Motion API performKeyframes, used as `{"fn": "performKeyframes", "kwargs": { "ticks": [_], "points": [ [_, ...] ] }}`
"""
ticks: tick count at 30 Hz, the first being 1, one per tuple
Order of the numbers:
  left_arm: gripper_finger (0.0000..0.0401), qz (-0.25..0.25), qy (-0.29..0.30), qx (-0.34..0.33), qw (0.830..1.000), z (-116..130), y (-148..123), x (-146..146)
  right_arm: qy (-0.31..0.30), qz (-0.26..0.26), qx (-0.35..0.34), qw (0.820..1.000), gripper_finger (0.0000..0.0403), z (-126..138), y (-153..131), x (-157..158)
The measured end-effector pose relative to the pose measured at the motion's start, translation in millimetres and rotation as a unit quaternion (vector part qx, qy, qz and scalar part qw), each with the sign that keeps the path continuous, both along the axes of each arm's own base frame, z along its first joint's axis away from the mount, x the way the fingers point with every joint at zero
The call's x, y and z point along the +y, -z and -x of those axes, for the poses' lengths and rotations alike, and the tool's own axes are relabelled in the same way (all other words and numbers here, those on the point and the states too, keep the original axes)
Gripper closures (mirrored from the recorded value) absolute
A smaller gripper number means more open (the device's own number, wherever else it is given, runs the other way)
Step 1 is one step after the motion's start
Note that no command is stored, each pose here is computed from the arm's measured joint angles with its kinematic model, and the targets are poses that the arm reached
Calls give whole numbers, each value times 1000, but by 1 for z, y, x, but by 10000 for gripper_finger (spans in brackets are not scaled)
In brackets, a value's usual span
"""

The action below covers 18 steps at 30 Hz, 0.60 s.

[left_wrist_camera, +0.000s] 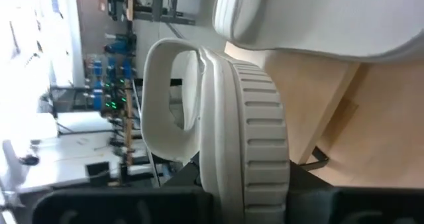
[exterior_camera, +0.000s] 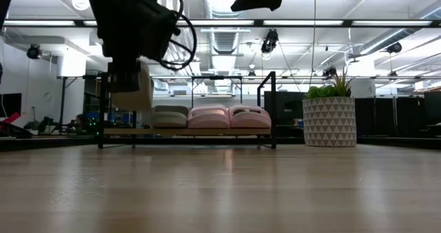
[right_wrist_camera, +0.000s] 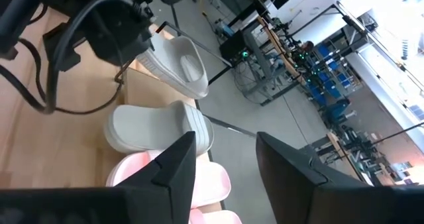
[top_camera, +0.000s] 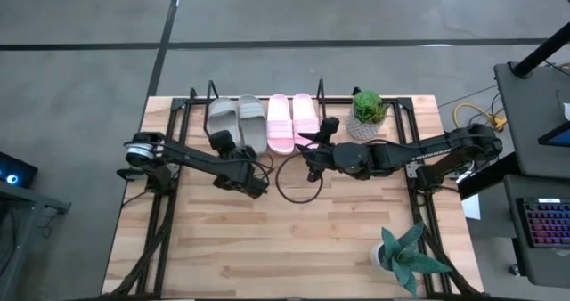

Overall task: Pick and place slides into the shelf
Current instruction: Put the gray slide on the shelf

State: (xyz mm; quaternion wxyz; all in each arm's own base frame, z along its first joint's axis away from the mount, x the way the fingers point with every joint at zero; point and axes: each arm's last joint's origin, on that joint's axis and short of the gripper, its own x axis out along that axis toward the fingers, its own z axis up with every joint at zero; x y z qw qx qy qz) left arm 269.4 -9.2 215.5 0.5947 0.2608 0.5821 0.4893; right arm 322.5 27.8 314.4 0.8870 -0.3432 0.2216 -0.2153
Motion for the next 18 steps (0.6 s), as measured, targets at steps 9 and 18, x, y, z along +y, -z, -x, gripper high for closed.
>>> {"fn": "performKeyframes", "kwargs": {
  "ticks": [9, 18],
  "points": [
    [373, -36, 24, 34, 998, 0, 12, 5, 1, 0, 9, 1000, 258, 1, 5, 0],
    [373, -20, 43, 83, 995, 3, 23, 6, 1, 1, 13, 1000, 264, 1, 8, 0]
  ]
}}
